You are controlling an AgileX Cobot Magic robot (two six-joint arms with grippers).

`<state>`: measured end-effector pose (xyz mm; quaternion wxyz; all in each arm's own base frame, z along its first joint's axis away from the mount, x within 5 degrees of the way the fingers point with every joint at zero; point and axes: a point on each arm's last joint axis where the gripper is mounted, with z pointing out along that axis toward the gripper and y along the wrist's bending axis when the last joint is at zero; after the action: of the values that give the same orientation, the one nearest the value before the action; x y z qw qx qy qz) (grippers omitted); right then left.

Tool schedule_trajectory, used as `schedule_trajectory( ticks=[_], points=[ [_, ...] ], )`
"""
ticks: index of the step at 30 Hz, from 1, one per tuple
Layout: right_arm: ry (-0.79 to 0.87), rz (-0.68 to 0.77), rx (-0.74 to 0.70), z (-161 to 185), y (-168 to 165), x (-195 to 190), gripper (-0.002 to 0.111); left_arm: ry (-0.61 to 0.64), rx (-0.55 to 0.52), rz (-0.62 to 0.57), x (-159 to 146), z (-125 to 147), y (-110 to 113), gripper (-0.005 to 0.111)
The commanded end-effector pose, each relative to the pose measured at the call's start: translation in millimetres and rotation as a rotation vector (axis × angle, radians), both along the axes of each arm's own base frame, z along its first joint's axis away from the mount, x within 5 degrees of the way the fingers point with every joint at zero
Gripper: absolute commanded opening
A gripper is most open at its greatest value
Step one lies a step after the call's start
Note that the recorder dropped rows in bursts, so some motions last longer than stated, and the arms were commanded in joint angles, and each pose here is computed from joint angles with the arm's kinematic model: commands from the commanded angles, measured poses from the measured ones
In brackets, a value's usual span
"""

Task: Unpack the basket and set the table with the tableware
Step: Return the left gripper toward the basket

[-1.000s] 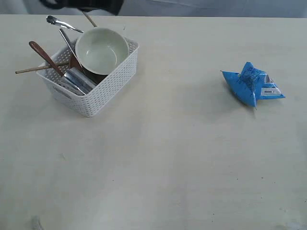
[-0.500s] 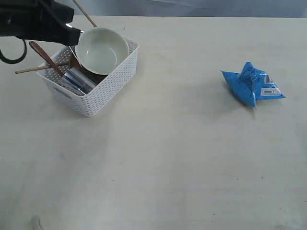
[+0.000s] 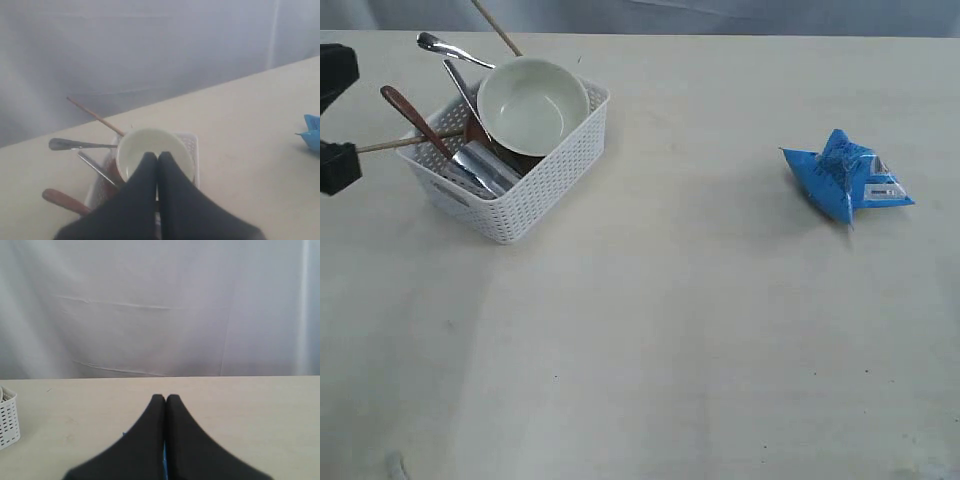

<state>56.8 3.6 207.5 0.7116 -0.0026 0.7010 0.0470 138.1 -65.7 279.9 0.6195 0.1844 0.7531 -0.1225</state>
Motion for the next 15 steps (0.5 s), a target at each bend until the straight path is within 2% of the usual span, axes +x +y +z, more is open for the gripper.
schedule_trajectory(
  ticks=[1,3,4,5,6,8,10,12,15],
  points=[
    [-0.002,-0.006,0.003,0,0,0,0.0,-0.134,-0.066,0.039,-15,7,12,0.0],
    [-0.024,-0.002,0.012,2,0,-1,0.0,-0.193,-0.131,0.088,-18,10,17,0.0],
    [-0.053,0.006,0.075,5,0,-1,0.0,-0.213,-0.174,0.128,-18,12,21,0.0],
    [-0.08,0.017,0.189,8,1,-1,0.0,-0.222,-0.203,0.164,-17,12,25,0.0],
    [-0.117,0.035,0.369,12,0,-2,0.0,-0.22,-0.215,0.207,-15,12,29,0.0],
    [-0.187,0.065,0.689,20,-2,-3,0.0,-0.232,-0.177,0.275,-14,12,36,0.0],
    [-0.267,0.09,0.913,28,-7,-5,0.0,-0.218,-0.131,0.33,-11,9,43,0.0],
    [-0.337,0.1,0.996,33,-10,-7,0.0,-0.16,-0.122,0.37,-6,4,46,0.0],
    [-0.309,0.096,0.999,31,-10,-7,0.0,-0.045,-0.074,0.312,12,1,36,0.0]
  ],
)
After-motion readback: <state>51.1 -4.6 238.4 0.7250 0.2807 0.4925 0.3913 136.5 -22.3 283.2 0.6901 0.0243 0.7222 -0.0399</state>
